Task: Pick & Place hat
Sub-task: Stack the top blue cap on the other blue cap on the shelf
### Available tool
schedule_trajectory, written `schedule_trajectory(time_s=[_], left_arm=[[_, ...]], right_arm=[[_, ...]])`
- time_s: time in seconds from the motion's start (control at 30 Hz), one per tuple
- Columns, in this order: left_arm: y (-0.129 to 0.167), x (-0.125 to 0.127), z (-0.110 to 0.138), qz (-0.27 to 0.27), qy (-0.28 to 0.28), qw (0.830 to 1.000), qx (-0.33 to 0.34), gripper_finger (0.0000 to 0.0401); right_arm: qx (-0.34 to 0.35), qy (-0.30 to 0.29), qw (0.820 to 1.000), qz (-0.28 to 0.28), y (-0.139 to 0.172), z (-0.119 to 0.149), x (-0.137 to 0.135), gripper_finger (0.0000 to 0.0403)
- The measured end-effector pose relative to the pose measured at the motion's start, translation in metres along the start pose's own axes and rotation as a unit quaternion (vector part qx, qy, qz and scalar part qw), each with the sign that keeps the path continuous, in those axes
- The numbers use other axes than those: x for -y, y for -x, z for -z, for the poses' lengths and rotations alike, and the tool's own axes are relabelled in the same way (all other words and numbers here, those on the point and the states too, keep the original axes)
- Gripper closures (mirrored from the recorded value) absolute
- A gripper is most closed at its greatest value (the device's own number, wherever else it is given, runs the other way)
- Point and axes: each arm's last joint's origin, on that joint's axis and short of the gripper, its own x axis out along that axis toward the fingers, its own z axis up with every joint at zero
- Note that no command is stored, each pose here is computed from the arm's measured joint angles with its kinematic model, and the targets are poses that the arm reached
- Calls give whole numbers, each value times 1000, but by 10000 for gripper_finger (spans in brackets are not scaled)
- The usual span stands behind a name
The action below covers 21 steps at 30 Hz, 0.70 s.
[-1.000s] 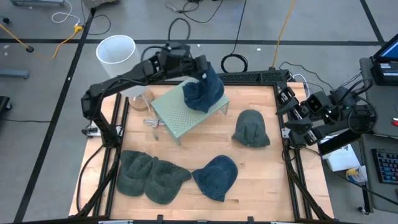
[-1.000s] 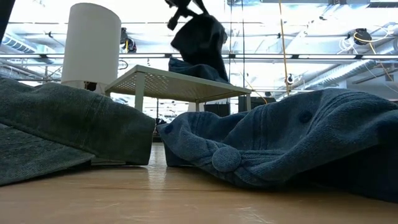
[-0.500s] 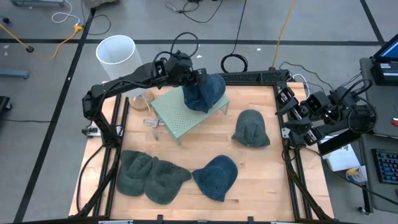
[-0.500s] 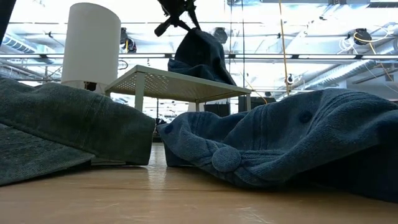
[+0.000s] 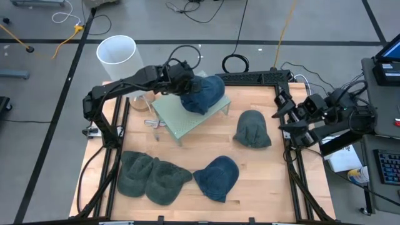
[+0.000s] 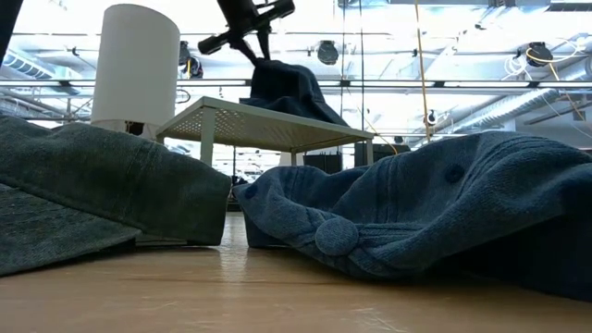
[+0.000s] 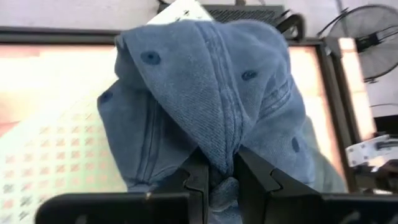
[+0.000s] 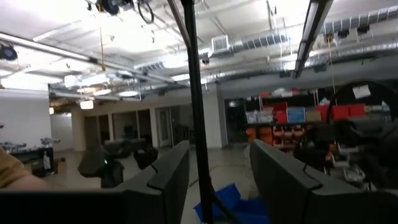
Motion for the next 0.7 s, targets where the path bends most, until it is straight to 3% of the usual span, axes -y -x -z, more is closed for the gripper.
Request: schedule_trajectory(time_s=[0.2, 0.47, 0.7], left_arm=[[-4, 0, 3, -12, 2, 1000, -4, 343], [-1, -1, -2, -1, 2, 1000, 7, 181], [15, -6, -10, 20, 25, 999, 11, 76]], right_arm=[[-21, -4, 1000, 3, -5, 7, 2, 243], [-28, -4, 1000, -5, -7, 9, 2, 243], [-31, 7, 999, -24, -6, 8, 1, 243]])
